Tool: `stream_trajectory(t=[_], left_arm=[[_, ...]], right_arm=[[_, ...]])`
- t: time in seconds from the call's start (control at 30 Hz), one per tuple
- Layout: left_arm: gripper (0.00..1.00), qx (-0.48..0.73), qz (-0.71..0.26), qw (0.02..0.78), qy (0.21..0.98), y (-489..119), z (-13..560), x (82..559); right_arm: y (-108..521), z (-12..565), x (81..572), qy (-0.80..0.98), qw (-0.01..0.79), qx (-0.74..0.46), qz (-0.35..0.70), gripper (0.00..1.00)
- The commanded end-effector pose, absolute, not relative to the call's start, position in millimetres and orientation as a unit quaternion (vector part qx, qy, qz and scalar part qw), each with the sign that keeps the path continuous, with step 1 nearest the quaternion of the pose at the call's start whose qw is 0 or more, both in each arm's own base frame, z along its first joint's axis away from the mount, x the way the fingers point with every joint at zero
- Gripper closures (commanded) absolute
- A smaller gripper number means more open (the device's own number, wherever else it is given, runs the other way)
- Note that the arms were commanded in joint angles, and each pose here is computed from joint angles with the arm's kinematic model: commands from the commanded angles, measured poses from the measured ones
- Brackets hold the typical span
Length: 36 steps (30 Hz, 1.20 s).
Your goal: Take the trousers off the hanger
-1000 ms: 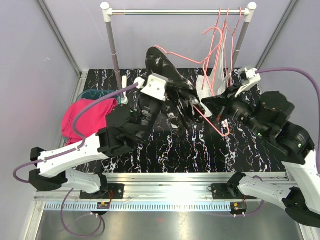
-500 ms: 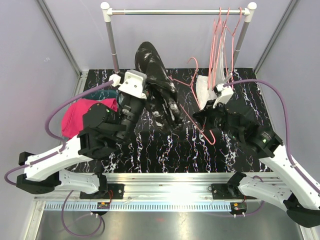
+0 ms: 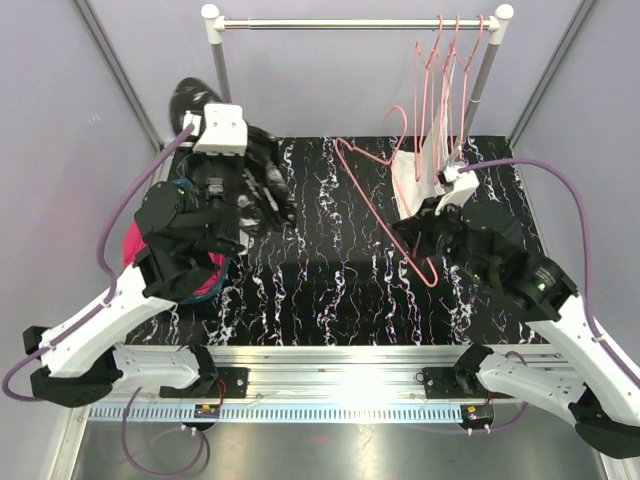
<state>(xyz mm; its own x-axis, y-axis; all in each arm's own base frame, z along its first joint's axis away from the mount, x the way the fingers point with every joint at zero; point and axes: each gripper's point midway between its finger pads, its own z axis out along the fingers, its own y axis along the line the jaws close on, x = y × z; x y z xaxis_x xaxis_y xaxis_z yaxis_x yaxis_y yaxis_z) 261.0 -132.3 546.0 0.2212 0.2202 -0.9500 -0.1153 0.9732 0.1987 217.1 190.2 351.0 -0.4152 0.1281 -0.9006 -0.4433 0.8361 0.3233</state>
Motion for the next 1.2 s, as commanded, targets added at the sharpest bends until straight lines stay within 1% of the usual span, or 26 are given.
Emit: stream_trajectory(t=[0.0, 0.07, 0.13, 0.17, 0.23, 0.33, 0.47, 0.6, 0.73, 0.83, 0.93, 1.1, 1.17], left_arm=[[1.00, -0.052, 0.150, 0.765, 0.624, -55.3, 540.2, 249.7], [1.00, -0.062, 0.198, 0.742, 0.637, -33.1, 512.6, 256.3], [1.00, -0.110, 0.234, 0.730, 0.633, 6.4, 502.8, 251.1], [1.00, -0.095, 0.261, 0.710, 0.647, 14.2, 484.8, 254.0], [1.00, -0.118, 0.289, 0.693, 0.650, 43.1, 472.1, 251.0], [1.00, -0.112, 0.337, 0.657, 0.665, 69.5, 448.0, 248.3], [1.00, -0.093, 0.364, 0.620, 0.688, 83.5, 421.0, 250.4], [1.00, -0.055, 0.391, 0.584, 0.710, 86.6, 394.1, 252.2], [1.00, -0.021, 0.465, 0.498, 0.732, 99.7, 349.9, 256.9], [1.00, -0.020, 0.453, 0.489, 0.745, 97.9, 327.9, 272.2], [1.00, -0.017, 0.449, 0.454, 0.770, 94.6, 298.7, 292.1], [1.00, -0.026, 0.412, 0.450, 0.792, 80.1, 274.6, 329.6], [1.00, -0.009, 0.409, 0.431, 0.804, 74.4, 253.6, 345.6]], right_arm=[[174.6, 406.0, 212.0, 0.752, 0.590, -0.085, 0.283, 1.00], [169.3, 413.0, 207.0, 0.745, 0.596, -0.083, 0.287, 1.00], [166.7, 419.3, 203.5, 0.740, 0.601, -0.082, 0.291, 1.00], [165.4, 423.2, 199.9, 0.735, 0.603, -0.082, 0.297, 1.00], [164.8, 428.7, 196.9, 0.730, 0.606, -0.085, 0.304, 1.00], [165.2, 439.0, 190.1, 0.719, 0.611, -0.096, 0.317, 1.00], [169.2, 458.6, 174.9, 0.691, 0.620, -0.121, 0.352, 1.00], [168.7, 469.3, 167.5, 0.680, 0.622, -0.129, 0.365, 1.00], [169.0, 471.7, 160.8, 0.672, 0.622, -0.134, 0.378, 1.00], [167.9, 473.2, 155.8, 0.667, 0.622, -0.136, 0.387, 1.00], [166.4, 473.9, 152.8, 0.663, 0.623, -0.132, 0.394, 1.00], [164.7, 474.1, 143.9, 0.661, 0.617, -0.138, 0.405, 1.00], [160.6, 475.5, 142.3, 0.658, 0.622, -0.134, 0.403, 1.00]])
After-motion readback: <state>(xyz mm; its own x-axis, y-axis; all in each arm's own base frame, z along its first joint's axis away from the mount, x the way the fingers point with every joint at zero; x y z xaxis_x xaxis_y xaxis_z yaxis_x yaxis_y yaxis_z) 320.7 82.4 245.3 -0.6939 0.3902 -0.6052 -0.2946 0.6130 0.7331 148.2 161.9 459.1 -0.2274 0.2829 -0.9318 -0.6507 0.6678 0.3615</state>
